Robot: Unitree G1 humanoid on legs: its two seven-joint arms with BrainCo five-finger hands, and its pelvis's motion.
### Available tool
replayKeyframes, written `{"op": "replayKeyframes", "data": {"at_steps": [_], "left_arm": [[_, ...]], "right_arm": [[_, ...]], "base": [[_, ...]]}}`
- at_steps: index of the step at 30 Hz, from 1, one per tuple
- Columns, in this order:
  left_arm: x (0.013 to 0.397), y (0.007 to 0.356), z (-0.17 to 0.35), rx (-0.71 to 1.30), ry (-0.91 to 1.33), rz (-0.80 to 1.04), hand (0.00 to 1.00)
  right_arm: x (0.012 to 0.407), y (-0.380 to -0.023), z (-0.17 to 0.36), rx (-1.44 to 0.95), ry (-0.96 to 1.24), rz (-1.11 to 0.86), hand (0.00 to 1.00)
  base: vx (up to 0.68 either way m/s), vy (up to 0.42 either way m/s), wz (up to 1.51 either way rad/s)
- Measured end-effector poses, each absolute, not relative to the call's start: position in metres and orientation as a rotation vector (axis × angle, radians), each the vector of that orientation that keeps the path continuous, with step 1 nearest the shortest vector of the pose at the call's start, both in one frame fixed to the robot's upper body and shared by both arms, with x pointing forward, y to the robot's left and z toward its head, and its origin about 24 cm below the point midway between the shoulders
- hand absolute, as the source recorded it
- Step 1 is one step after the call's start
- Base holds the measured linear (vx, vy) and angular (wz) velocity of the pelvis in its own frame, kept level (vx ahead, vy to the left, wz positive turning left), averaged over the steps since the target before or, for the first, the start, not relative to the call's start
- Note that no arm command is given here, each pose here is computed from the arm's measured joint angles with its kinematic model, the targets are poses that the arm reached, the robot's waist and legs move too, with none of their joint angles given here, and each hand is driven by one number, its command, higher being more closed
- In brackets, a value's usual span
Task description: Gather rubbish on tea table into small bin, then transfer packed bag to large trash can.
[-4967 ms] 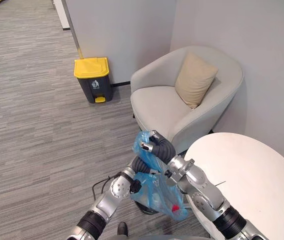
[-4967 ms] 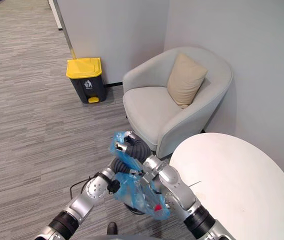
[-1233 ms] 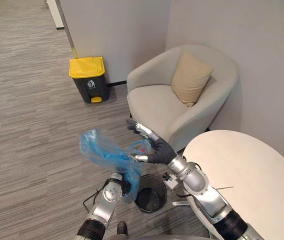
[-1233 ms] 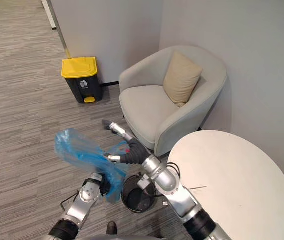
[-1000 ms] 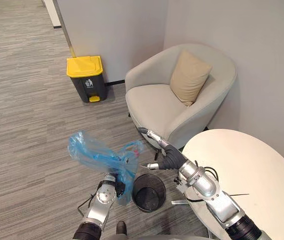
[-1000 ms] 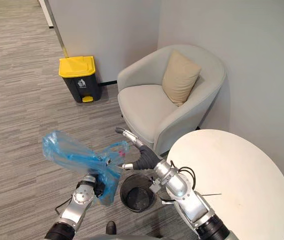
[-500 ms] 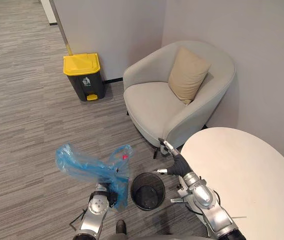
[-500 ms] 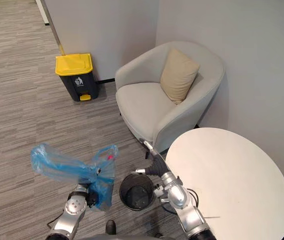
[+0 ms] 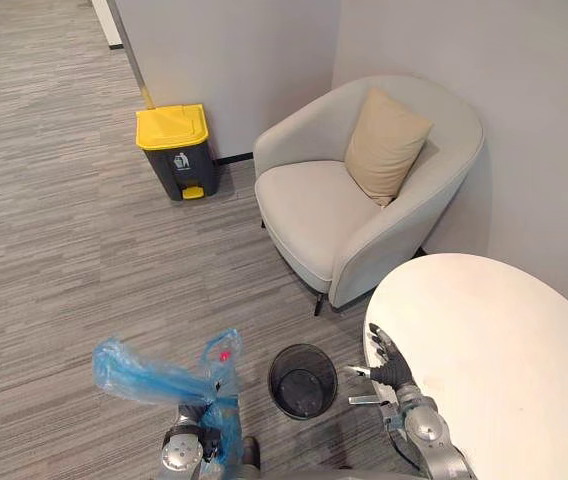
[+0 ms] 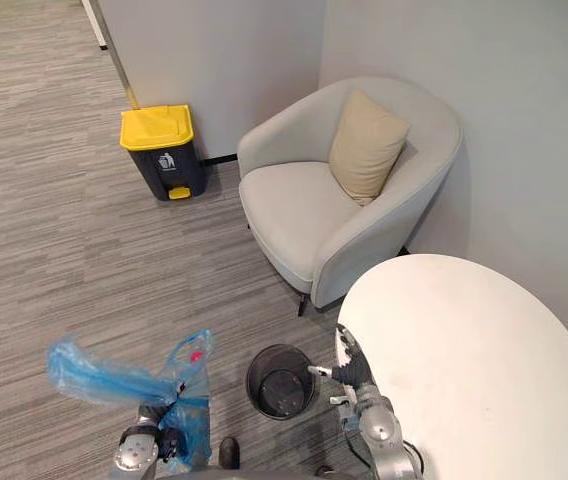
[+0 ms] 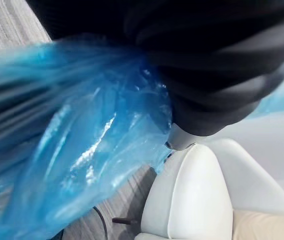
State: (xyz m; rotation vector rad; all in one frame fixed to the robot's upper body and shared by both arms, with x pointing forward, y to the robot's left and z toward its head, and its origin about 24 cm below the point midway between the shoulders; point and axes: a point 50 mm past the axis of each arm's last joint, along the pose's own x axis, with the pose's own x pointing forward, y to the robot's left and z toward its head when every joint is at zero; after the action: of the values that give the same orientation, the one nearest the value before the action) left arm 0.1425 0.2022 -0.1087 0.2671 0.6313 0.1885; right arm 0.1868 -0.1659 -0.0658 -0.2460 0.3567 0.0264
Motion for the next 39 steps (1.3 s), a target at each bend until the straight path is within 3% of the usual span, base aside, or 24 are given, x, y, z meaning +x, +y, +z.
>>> {"op": "replayKeyframes", "data": {"at_steps": [18, 31, 36, 39], "left_arm": [[0.121, 0.199, -0.124, 0.243, 0.731, 0.171, 1.00], [0.155, 0.188, -0.102, 0.175, 0.580, 0.185, 1.00], [0.151, 0.176, -0.104, 0.133, 0.587, 0.178, 1.00], [0.170, 0.170, -0.089, 0.133, 0.498, 0.151, 1.00]], "right_arm": [[0.173, -0.172, -0.088, -0.240, 0.478, -0.007, 0.00], [0.197, -0.153, -0.071, -0.291, 0.382, 0.061, 0.00], [0.204, -0.152, -0.061, -0.288, 0.326, 0.034, 0.00], [0.206, -0.160, -0.057, -0.266, 0.315, -0.040, 0.00]], "base": [[-0.01, 0.003, -0.05], [-0.01, -0.020, 0.27], [-0.10, -0.052, 0.50], [-0.09, 0.001, 0.59]]}}
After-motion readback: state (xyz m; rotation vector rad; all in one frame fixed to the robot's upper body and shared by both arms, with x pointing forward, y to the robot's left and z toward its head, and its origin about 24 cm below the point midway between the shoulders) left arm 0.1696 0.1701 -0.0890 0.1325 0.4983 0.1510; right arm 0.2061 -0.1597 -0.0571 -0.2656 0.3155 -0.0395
